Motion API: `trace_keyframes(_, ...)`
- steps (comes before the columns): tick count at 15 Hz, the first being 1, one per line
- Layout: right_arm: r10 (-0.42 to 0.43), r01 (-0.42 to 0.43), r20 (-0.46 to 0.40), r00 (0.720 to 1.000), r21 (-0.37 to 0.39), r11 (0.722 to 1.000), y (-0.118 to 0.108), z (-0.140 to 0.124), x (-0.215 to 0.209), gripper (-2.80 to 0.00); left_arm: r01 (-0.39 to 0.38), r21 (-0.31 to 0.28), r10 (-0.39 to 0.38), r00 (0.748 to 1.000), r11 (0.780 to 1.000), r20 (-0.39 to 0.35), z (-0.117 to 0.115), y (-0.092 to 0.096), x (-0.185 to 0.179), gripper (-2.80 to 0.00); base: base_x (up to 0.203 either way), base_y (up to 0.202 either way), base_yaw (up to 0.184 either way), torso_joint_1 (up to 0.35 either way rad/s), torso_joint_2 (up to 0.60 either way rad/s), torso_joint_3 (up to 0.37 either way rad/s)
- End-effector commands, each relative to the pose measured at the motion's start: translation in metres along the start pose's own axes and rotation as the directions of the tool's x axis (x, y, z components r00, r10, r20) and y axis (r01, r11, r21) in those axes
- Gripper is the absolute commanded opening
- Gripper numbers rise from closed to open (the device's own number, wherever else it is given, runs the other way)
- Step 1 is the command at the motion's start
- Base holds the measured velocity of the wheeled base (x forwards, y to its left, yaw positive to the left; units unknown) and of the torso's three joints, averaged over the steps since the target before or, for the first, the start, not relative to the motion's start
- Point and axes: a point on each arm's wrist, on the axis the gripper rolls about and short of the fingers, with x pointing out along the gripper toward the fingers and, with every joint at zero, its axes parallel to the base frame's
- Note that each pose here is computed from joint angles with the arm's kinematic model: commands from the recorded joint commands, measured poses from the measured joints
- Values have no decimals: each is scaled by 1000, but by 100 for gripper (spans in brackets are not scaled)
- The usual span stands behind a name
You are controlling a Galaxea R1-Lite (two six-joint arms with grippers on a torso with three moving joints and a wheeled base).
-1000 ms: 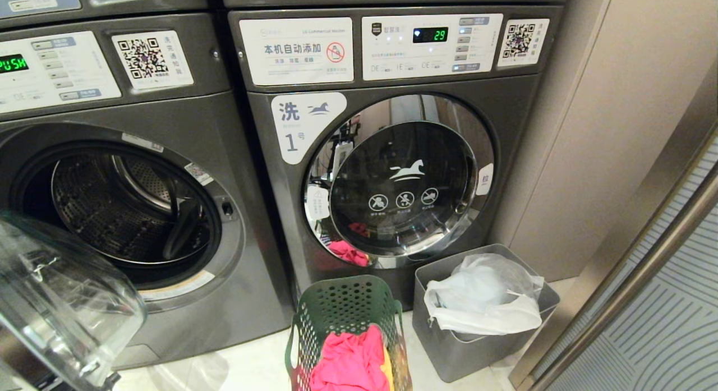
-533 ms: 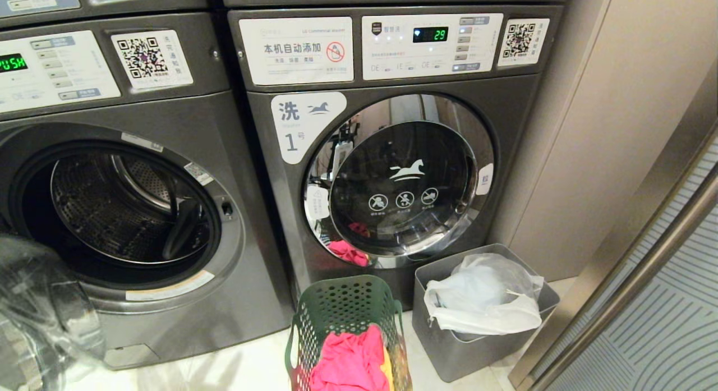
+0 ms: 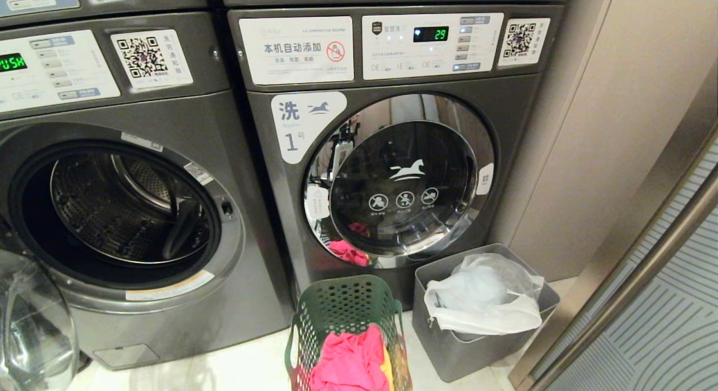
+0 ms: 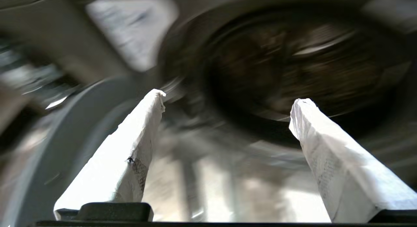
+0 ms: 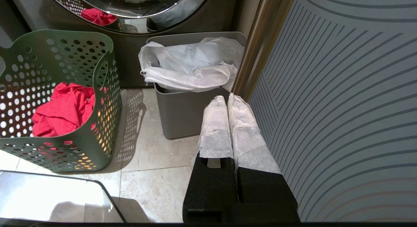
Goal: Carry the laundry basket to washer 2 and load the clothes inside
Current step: Open the lid of the washing machine
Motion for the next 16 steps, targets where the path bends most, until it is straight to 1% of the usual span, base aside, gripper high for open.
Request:
trace_keyframes(1,2,-2,-1,1000,0,1000,0,0,0,-280,-154,75,162,981,985,-103,-17,1,11,0,0,0,0,0,0,0)
trace_keyframes(2,2,-2,-1,1000,0,1000,0,0,0,-280,-229,88,240,959,970,-151,-25,2,14,0,0,0,0,0,0,0)
trace_keyframes(3,2,-2,-1,1000,-2,1000,0,0,0,-280,-288,94,301,935,953,-185,-30,2,16,-280,0,0,0,0,0,0)
trace_keyframes(4,1,-1,-2,1000,-2,1000,0,0,0,-280,-322,88,333,920,943,-208,-34,2,19,-280,0,0,0,0,0,0)
trace_keyframes(5,1,-1,-2,1000,0,1000,0,0,0,-280,-344,89,355,909,935,-216,-36,2,21,-280,0,0,0,0,0,0)
trace_keyframes(6,2,-2,-1,1000,-2,1000,0,0,0,-280,-384,101,397,888,918,-232,-38,4,23,-280,0,0,0,0,0,0)
trace_keyframes(7,1,-1,-2,1000,-1,1000,0,0,0,-280,-441,121,457,852,889,-256,-41,7,25,-280,0,0,0,0,0,0)
trace_keyframes(8,1,-1,-2,1000,-2,1000,0,0,0,-280,-507,147,528,802,849,-281,-45,9,28,-280,0,0,0,0,0,0)
trace_keyframes(9,2,-2,-1,1000,-1,1000,0,0,0,-280,-579,179,604,737,796,-304,-49,13,30,-280,0,0,0,0,0,0)
trace_keyframes(10,1,-1,-3,1000,-2,1000,0,0,0,-280,-651,217,682,654,728,-326,-54,18,32,-280,0,0,0,0,0,0)
trace_keyframes(11,1,-1,-2,1000,-1,1000,0,0,0,-280,-695,248,731,588,675,-346,-61,24,36,-280,0,0,0,0,0,0)
trace_keyframes(12,2,-2,-2,1000,-2,1000,0,0,0,-280,-725,268,763,532,634,-368,-69,36,40,-280,0,0,0,0,0,0)
trace_keyframes(13,1,-1,-2,1000,0,1000,0,0,0,-280,-742,276,778,496,611,-385,-76,47,44,-280,0,0,0,0,0,0)
trace_keyframes(14,0,0,-2,1000,0,1000,0,0,0,-280,-756,283,789,467,591,-399,-82,57,47,-280,0,0,0,0,0,0)
trace_keyframes(16,1,-1,-2,1000,-2,1000,0,0,0,-280,-784,287,810,416,550,-414,-90,76,54,-280,0,0,0,0,0,0)
